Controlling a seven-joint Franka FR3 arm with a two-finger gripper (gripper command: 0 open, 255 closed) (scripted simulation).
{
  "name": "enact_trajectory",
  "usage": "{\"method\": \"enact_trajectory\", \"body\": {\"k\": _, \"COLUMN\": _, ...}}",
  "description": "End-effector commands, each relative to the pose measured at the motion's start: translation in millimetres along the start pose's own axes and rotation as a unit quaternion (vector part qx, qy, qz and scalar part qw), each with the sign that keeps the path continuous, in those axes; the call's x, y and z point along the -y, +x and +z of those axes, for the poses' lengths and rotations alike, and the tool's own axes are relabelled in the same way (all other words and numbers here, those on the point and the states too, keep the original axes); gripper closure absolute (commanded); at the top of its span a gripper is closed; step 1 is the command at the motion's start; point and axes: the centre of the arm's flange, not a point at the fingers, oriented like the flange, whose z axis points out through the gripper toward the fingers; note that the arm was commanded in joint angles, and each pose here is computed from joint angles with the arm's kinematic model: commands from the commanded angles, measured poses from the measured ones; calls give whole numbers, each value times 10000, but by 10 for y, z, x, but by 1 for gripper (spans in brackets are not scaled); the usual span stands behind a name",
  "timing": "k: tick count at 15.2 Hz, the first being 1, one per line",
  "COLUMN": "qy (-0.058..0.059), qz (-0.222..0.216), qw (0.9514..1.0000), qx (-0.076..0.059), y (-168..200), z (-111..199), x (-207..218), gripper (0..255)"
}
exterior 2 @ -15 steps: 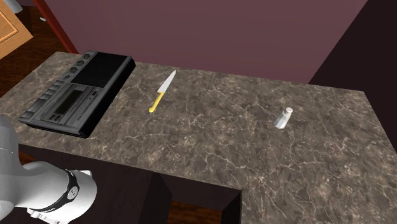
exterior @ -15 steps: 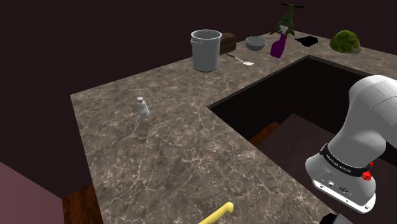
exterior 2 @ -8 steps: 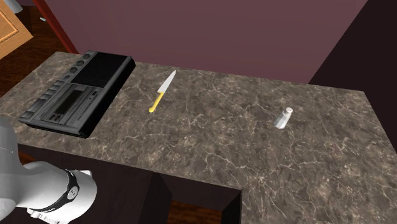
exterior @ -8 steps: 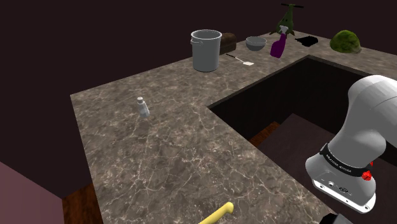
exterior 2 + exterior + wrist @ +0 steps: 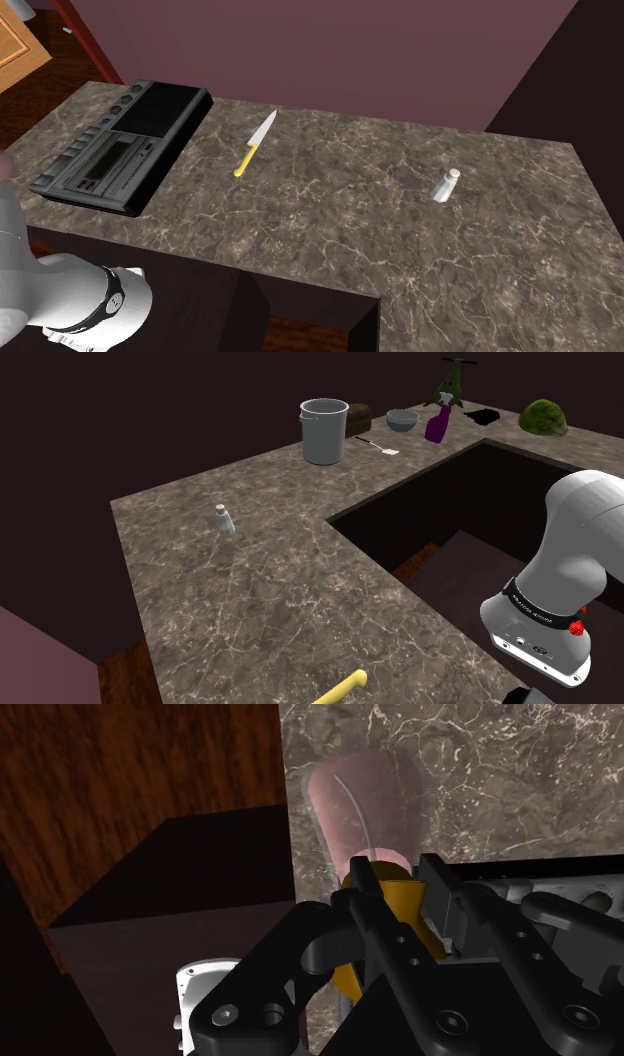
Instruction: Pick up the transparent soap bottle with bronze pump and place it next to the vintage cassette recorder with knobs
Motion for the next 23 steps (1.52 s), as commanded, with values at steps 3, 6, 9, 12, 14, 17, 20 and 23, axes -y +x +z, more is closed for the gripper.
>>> {"method": "enact_trajectory", "body": {"k": 3, "qy": 2, "qz": 1, "qw": 10000, "qx": 3, "y": 4, "z": 211, "x": 6, "gripper": 255}}
{"method": "enact_trajectory", "body": {"k": 6, "qy": 2, "qz": 1, "qw": 10000, "qx": 3, "y": 2, "z": 394, "x": 6, "gripper": 255}}
{"method": "enact_trajectory", "body": {"k": 9, "qy": 2, "qz": 1, "qw": 10000, "qx": 3, "y": 2, "z": 394, "x": 6, "gripper": 255}}
{"method": "enact_trajectory", "body": {"k": 12, "qy": 2, "qz": 1, "qw": 10000, "qx": 3, "y": 2, "z": 394, "x": 6, "gripper": 255}}
{"method": "enact_trajectory", "body": {"k": 14, "qy": 2, "qz": 1, "qw": 10000, "qx": 3, "y": 2, "z": 394, "x": 6, "gripper": 255}}
{"method": "enact_trajectory", "body": {"k": 17, "qy": 2, "qz": 1, "qw": 10000, "qx": 3, "y": 2, "z": 394, "x": 6, "gripper": 0}}
{"method": "enact_trajectory", "body": {"k": 20, "qy": 2, "qz": 1, "qw": 10000, "qx": 3, "y": 2, "z": 394, "x": 6, "gripper": 0}}
{"method": "enact_trajectory", "body": {"k": 23, "qy": 2, "qz": 1, "qw": 10000, "qx": 3, "y": 2, "z": -2, "x": 6, "gripper": 0}}
